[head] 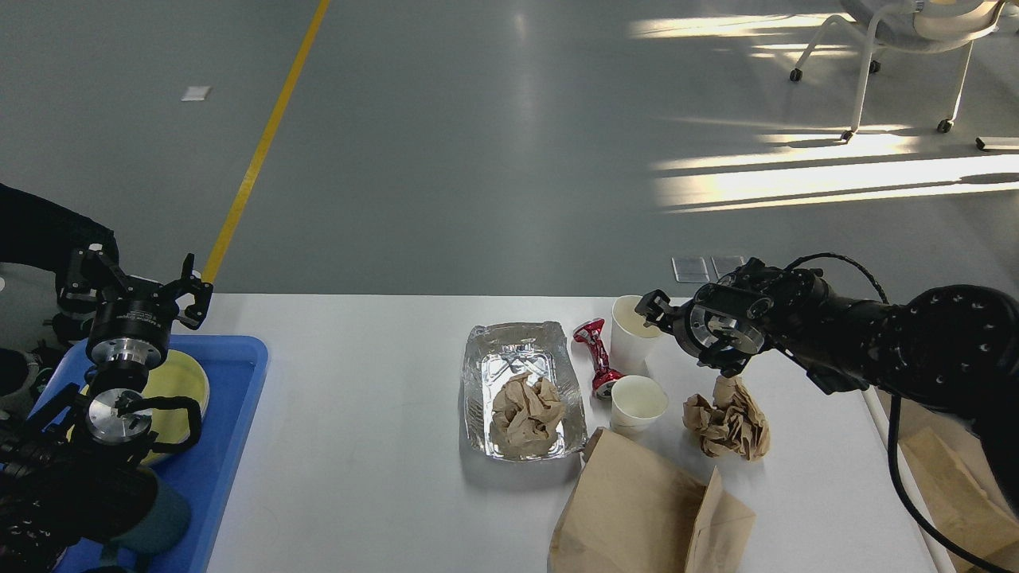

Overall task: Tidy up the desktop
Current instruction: 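Move the right gripper to the white paper cup and grasp it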

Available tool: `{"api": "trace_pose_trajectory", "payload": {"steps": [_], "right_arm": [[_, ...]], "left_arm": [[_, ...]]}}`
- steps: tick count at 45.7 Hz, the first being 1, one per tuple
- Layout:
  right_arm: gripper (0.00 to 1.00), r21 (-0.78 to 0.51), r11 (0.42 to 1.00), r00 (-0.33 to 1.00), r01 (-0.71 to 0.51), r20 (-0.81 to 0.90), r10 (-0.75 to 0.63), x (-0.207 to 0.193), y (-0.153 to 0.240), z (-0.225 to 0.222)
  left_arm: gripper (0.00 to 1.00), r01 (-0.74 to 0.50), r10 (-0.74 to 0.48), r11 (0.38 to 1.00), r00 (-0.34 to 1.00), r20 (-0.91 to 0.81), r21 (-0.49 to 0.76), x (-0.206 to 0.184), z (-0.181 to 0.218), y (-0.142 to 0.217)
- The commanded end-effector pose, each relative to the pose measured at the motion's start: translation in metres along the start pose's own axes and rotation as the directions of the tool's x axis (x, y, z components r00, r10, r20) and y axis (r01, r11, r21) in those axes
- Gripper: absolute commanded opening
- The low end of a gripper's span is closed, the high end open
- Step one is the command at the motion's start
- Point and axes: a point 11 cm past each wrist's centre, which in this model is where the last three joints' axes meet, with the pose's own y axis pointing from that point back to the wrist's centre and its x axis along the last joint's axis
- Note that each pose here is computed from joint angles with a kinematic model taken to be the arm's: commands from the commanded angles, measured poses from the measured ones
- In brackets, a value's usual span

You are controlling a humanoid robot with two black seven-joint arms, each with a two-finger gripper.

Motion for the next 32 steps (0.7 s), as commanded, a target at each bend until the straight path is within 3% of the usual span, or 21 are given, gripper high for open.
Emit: {"api": "trace_pose_trajectory", "payload": {"steps": [1, 4, 11, 32], "right_arm": [[0.56, -0.009, 1.0, 1.0, 0.001, 0.002, -0.001, -0.004, -0.002, 0.003], [0.25, -0.009, 1.0, 1.0, 0.007, 0.005, -0.007, -0.005, -0.002, 0.004], [0.01, -0.008, 1.0, 1.0, -0.003, 0.013, 0.003, -0.003, -0.003, 0.004], [0.0, 0.008, 0.999, 0.999, -0.053, 0.008, 0.053, 0.014, 0.02, -0.009]], "left_arm": [[0.96, 0.0, 0.0, 1.0, 1.0, -0.001, -0.001, 0.0, 0.0, 0.0], [0.96, 0.0, 0.0, 1.0, 1.0, -0.001, -0.001, 0.0, 0.0, 0.0], [0.96, 0.0, 0.0, 1.0, 1.0, 0.001, 0.001, 0.0, 0.0, 0.0], [0.96, 0.0, 0.0, 1.0, 1.0, 0.0, 0.0, 0.0, 0.0, 0.0]]}}
